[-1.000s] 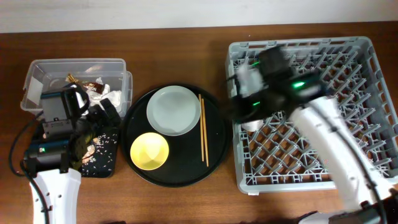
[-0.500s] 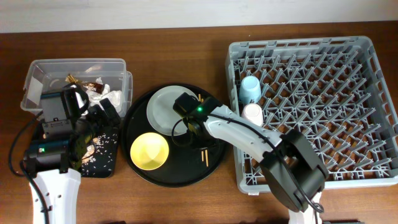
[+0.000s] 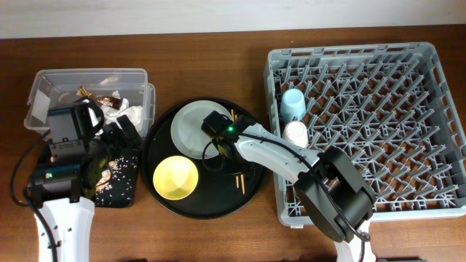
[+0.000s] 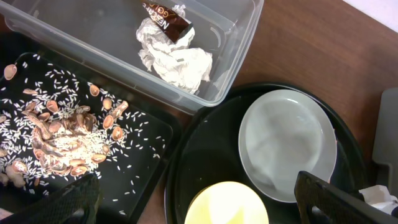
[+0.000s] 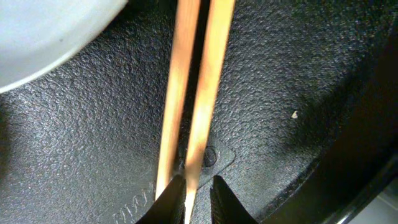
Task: Sort waste into correct bins and load items into the dishwasher rack
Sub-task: 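Grasp one chopstick with the right gripper and stand it in the rack, then grasp the second chopstick with the right gripper and place it in the rack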
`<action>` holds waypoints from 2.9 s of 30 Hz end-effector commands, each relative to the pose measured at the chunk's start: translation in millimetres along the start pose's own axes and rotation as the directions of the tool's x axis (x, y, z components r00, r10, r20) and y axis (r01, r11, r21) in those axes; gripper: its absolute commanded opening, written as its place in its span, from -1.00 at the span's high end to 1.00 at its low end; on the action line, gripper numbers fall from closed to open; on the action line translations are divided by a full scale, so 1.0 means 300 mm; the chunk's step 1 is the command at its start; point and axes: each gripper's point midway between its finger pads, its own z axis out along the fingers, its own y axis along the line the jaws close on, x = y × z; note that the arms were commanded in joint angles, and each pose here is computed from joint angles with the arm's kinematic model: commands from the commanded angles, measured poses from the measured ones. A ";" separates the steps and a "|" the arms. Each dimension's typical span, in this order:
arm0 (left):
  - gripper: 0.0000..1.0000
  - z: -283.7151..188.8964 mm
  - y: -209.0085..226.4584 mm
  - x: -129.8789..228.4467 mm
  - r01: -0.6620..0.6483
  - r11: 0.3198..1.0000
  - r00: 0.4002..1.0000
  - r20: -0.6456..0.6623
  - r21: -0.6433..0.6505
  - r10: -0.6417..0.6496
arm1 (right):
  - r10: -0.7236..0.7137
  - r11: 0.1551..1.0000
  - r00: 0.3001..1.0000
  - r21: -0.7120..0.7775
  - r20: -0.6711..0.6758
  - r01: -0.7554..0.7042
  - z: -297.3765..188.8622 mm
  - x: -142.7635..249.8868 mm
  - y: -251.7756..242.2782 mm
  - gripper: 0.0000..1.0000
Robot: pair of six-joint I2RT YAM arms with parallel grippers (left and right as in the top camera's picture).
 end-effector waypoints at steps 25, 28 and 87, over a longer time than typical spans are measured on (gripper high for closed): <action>-0.98 -0.007 0.003 -0.008 0.000 1.000 1.000 0.011 -0.004 0.000 | 0.098 0.995 0.995 0.023 0.014 -0.099 0.053 0.011 -0.027 0.92; -0.98 -0.007 0.003 -0.008 0.000 1.000 1.000 0.011 -0.004 0.000 | 0.149 0.989 0.987 -0.006 0.064 -0.149 -0.086 -0.078 -0.060 0.92; -0.98 -0.007 0.003 -0.008 0.000 1.000 1.000 0.011 -0.004 0.000 | 0.057 0.982 0.971 -0.186 0.232 -0.013 -0.103 -0.076 0.002 0.46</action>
